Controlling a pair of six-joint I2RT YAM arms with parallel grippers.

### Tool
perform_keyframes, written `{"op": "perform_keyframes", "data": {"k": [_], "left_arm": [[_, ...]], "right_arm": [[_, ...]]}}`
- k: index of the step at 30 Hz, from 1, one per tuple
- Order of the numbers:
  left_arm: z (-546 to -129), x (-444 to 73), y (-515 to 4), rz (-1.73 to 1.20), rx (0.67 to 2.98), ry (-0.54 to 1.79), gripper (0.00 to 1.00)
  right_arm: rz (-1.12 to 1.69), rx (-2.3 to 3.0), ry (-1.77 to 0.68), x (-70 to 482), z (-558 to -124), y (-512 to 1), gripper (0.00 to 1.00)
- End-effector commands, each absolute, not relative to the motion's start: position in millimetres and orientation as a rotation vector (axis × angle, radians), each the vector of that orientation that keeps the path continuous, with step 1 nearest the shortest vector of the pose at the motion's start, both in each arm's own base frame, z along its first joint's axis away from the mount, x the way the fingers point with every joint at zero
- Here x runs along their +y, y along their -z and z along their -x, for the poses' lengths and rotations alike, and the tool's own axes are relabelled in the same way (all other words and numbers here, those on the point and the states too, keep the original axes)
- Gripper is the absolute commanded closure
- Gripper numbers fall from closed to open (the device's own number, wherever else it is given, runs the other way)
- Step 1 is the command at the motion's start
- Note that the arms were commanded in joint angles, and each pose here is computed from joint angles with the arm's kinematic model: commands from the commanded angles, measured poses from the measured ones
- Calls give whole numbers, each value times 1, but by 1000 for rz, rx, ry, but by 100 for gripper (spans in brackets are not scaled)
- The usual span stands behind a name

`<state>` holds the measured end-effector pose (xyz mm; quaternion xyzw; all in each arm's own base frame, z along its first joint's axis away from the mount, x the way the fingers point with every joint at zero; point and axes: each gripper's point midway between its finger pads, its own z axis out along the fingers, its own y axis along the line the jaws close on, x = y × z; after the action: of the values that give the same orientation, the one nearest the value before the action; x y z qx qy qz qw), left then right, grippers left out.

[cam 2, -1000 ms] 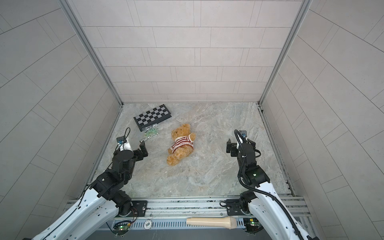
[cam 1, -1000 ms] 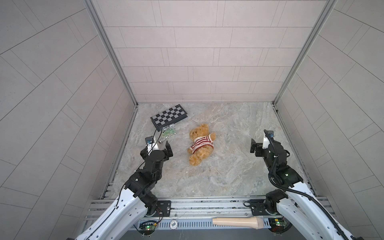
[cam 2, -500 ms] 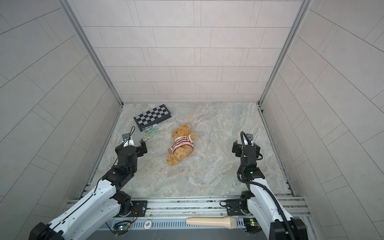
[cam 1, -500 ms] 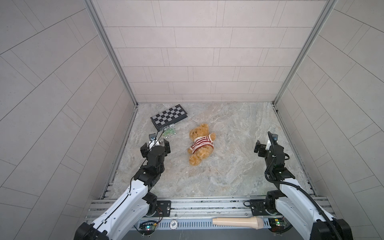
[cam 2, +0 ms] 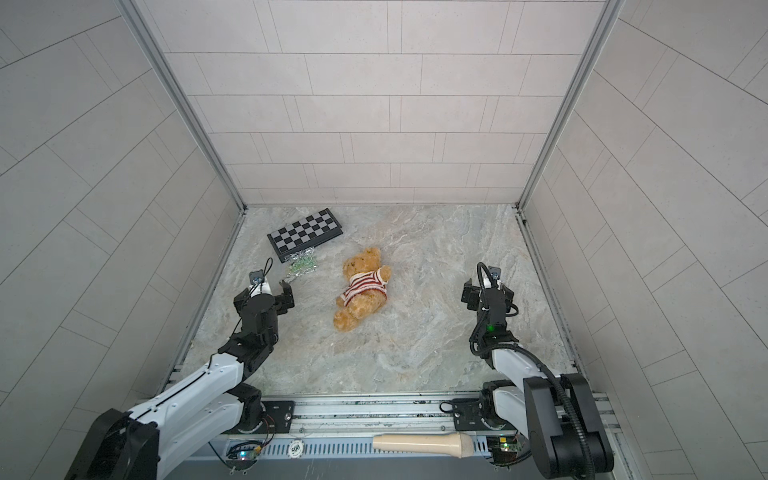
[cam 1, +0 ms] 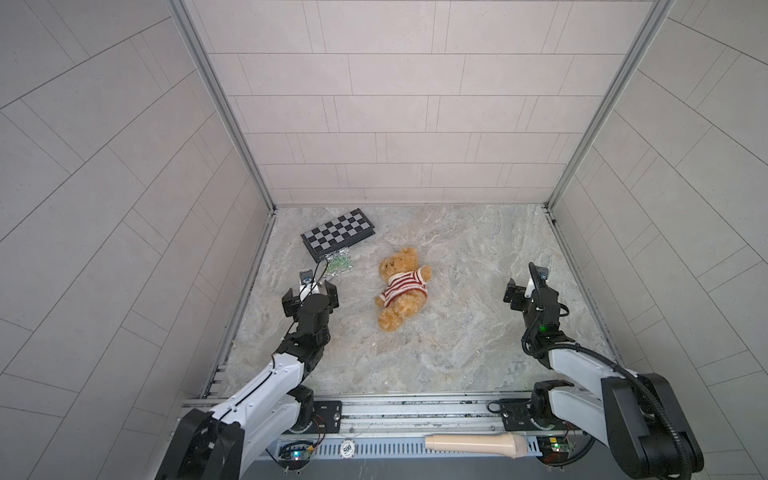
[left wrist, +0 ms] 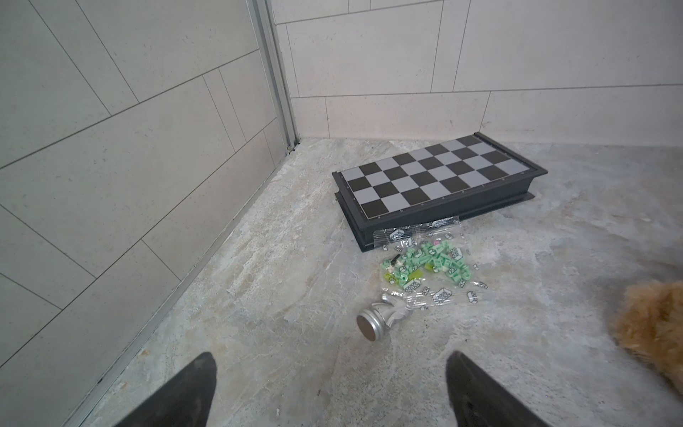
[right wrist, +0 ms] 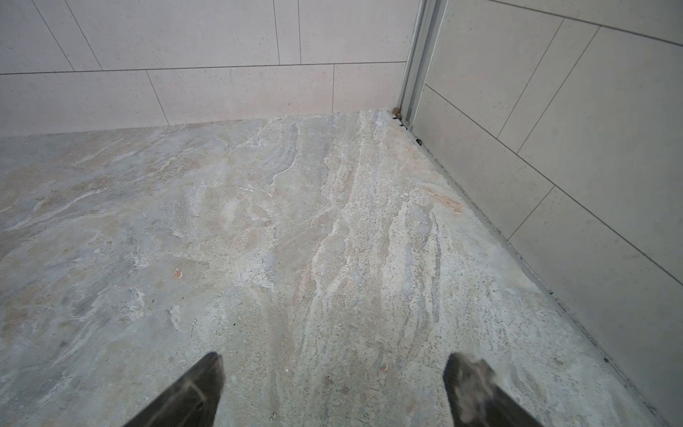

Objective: Dress the teddy bear

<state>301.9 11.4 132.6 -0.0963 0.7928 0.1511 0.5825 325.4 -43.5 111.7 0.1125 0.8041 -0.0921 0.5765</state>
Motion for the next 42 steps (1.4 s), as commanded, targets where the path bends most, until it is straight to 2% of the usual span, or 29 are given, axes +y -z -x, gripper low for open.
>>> {"op": "perform_keyframes", "data": {"k": [1, 13, 18, 29, 42], "left_arm": [[-309, 11, -146, 236, 1764, -330, 0], [-336, 18, -151, 265, 1701, -236, 0], [-344, 17, -152, 219, 1709, -256, 0], [-356, 8, -153, 139, 1680, -261, 0], [-386, 19, -125, 166, 1798, -261, 0]], "right_arm": [[-269, 1806, 211, -45, -333, -126, 5], [-235, 1762, 232, -46, -354, -124, 7], [-284, 1733, 235, -54, -359, -108, 6], [-184, 1822, 197, -41, -381, -94, 10], [-88, 1898, 200, -26, -394, -89, 4]]}}
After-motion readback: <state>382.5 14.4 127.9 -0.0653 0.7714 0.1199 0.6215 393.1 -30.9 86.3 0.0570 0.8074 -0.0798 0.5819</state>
